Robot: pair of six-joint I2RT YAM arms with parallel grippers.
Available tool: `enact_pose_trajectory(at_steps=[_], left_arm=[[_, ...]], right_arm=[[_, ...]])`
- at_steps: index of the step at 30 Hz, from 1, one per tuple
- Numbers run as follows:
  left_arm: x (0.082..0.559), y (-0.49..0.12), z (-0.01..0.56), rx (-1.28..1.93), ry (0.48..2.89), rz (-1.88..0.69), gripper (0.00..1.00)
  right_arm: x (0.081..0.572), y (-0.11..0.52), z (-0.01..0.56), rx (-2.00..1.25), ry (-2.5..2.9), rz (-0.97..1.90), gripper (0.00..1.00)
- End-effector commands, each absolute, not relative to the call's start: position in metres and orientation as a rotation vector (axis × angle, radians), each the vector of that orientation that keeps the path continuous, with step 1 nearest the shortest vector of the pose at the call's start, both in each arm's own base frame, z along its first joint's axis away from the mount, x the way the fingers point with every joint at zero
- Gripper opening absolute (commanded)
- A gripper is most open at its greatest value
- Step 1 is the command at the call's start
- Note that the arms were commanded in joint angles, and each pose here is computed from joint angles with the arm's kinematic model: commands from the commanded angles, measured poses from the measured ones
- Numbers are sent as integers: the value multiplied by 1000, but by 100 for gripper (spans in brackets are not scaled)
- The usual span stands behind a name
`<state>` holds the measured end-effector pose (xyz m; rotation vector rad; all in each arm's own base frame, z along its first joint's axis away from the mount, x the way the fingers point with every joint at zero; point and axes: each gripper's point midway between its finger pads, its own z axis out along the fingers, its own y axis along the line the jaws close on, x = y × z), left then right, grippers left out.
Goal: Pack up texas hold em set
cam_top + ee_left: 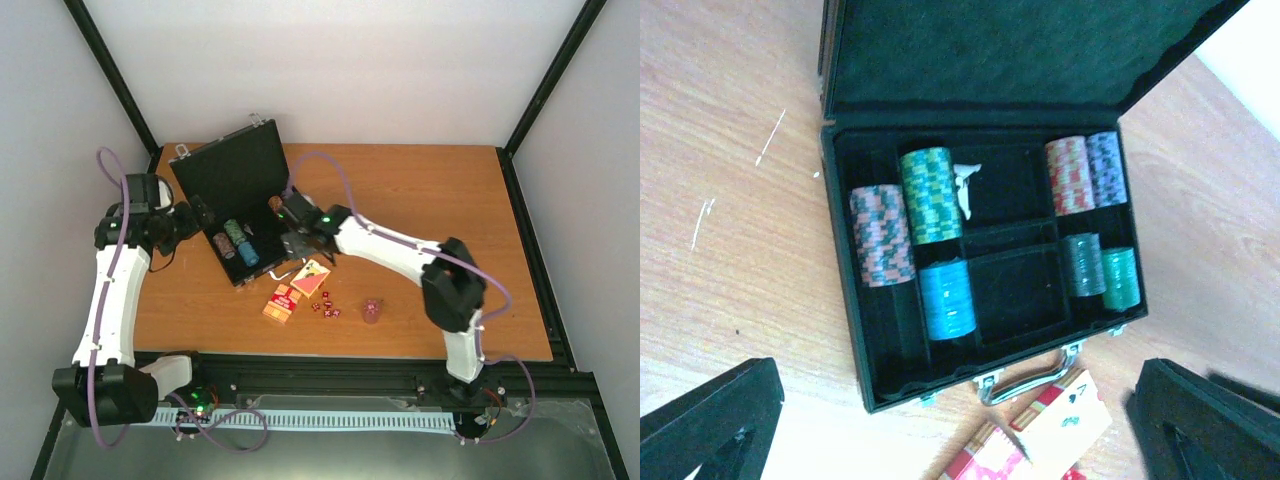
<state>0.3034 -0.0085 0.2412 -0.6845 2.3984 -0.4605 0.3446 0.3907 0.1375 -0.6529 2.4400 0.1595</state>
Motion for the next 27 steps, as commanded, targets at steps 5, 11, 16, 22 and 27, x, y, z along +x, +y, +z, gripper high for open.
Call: enact_pose_trajectory(at_steps=[5,11,16,22,27], left_arm=[[295,-15,216,-648,2484,-455,100],[296,-20,208,-630,2512,-458,100],[299,-24,208,-614,2514,-467,100],[297,-24,207,-607,2522,-460,100],[296,-24,207,-605,2526,-453,100]], right_arm=[[248,233,93,-416,2793,-77,82],[210,204,73,-309,2905,-64,81],[193,194,50,-273,2970,-72,80],[189,199,33,-276,3001,-45,69],[194,206,33,-313,2999,-39,47]])
